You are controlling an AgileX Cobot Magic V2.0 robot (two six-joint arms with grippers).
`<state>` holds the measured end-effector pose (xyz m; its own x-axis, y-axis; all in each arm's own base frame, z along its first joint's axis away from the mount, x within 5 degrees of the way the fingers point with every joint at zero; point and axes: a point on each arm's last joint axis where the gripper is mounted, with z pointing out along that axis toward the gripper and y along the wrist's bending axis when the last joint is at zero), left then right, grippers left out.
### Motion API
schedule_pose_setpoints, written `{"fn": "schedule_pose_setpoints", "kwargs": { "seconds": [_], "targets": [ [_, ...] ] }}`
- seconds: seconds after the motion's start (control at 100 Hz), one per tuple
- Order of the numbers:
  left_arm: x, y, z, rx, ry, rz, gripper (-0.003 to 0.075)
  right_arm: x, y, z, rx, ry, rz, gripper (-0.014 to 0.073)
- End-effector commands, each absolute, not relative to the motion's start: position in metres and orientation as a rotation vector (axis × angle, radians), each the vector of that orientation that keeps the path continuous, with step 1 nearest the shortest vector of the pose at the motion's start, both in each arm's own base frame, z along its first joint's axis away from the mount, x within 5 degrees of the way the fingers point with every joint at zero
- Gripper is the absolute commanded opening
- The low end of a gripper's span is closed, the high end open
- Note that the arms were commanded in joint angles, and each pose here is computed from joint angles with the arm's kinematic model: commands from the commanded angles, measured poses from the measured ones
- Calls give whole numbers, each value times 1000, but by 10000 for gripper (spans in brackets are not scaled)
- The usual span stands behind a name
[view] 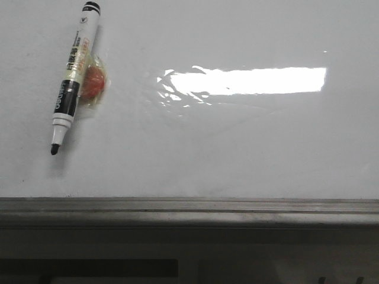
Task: Write number 6 on whiteboard
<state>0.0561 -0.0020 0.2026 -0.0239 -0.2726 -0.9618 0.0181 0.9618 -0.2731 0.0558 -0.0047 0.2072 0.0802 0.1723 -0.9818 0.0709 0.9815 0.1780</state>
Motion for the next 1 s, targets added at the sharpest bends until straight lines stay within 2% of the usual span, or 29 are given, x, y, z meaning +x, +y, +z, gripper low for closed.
{"fn": "schedule_pose_setpoints", "kwargs": {
  "seconds": [0.0, 0.1, 0.19, 0.28, 0.43, 0.48, 0.54, 0.73, 0.78, 0.83, 0.95, 0.99],
  "targets": [
    [55, 0, 202, -226, 1487, -251, -19, 55, -5, 208, 198, 1413, 77, -64],
    [55, -1, 202, -206, 1501, -232, -19, 55, -5, 205, 194, 1447, 70, -64],
    [52, -3, 208, -188, 1615, -231, -19, 55, -5, 208, 193, 1441, 70, -64],
    [49, -5, 234, -173, 1606, -264, -19, 54, -5, 217, 196, 1474, 71, -64],
    [52, -6, 280, 60, 1659, -70, -19, 57, -5, 235, 195, 1554, 59, -64],
    [57, -6, 291, 70, 1674, -58, -19, 58, -5, 241, 200, 1614, 56, -64],
    [66, -6, 296, 71, 1710, -58, -19, 60, -5, 248, 208, 1682, 55, -64],
    [82, -10, 293, 36, 1791, -136, -13, 61, -5, 262, 209, 1708, 53, -64],
    [83, -11, 293, 14, 1794, -177, 20, 61, -5, 262, 207, 1711, 53, -64],
    [82, -13, 293, -7, 1793, -213, 86, 61, -5, 259, 206, 1733, 56, -64],
    [83, -12, 299, -40, 1733, -240, 351, 61, -4, 258, 204, 1753, 59, -64],
    [84, -12, 300, -45, 1713, -237, 409, 60, -4, 258, 203, 1752, 60, -64]
  ]
}}
